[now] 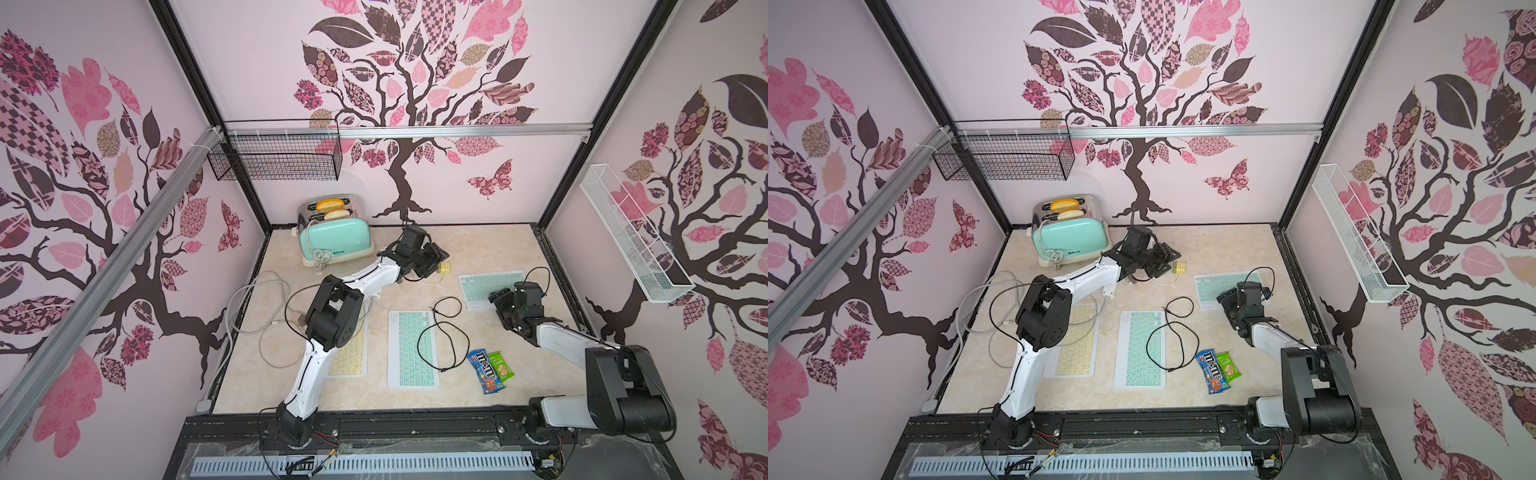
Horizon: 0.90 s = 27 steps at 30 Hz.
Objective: Unplug the wireless keyboard
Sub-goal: Place the keyboard at the center of the board, then reset both arms
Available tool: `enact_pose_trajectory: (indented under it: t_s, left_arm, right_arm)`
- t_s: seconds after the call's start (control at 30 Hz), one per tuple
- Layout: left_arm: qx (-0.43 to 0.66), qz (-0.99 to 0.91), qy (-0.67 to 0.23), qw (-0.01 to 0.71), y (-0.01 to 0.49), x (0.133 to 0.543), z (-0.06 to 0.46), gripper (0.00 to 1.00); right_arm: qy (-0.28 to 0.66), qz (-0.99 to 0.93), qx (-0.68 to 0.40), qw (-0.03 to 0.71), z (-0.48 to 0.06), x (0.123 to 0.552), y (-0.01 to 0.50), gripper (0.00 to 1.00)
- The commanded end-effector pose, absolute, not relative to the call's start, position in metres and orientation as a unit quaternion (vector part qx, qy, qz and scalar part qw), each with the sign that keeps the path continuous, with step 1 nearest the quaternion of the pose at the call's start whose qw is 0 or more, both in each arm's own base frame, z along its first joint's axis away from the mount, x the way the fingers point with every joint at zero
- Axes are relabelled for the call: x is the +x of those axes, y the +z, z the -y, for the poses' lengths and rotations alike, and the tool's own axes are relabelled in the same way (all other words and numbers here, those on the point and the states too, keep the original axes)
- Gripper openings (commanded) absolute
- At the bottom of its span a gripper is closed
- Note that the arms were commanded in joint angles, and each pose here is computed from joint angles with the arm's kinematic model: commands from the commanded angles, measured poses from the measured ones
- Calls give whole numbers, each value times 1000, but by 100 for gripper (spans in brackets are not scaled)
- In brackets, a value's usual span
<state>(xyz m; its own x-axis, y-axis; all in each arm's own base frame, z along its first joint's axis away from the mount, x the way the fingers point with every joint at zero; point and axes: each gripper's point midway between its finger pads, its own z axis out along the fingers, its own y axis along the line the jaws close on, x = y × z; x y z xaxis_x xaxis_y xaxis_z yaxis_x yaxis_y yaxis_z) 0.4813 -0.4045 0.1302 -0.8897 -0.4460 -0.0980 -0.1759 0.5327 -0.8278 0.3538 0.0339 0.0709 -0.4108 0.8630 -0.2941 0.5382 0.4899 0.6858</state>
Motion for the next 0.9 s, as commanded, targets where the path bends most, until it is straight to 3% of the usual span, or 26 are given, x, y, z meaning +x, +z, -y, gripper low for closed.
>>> enact_pose_trajectory:
  t_s: [0.0, 0.2, 0.37, 0.63, 0.87]
  left_arm:
    - [-173, -866, -438, 167, 152, 476, 395, 62]
    - [-120, -864, -443, 205, 187, 463, 387, 59]
    - [-41, -875, -409, 256, 223, 442, 363, 59]
    - [-7, -893, -335, 302, 234, 402, 273, 59]
    - [5, -909, -287, 304, 222, 370, 205, 59]
  right_arm:
    - [292, -823, 381, 304, -57, 351, 87, 75]
    - [364, -836, 256, 321, -102, 366, 123, 75]
    - [364, -872, 143, 295, -144, 383, 136, 76]
    - [360, -904, 22, 229, -211, 413, 120, 73]
    - [354, -910, -11, 216, -252, 453, 102, 66]
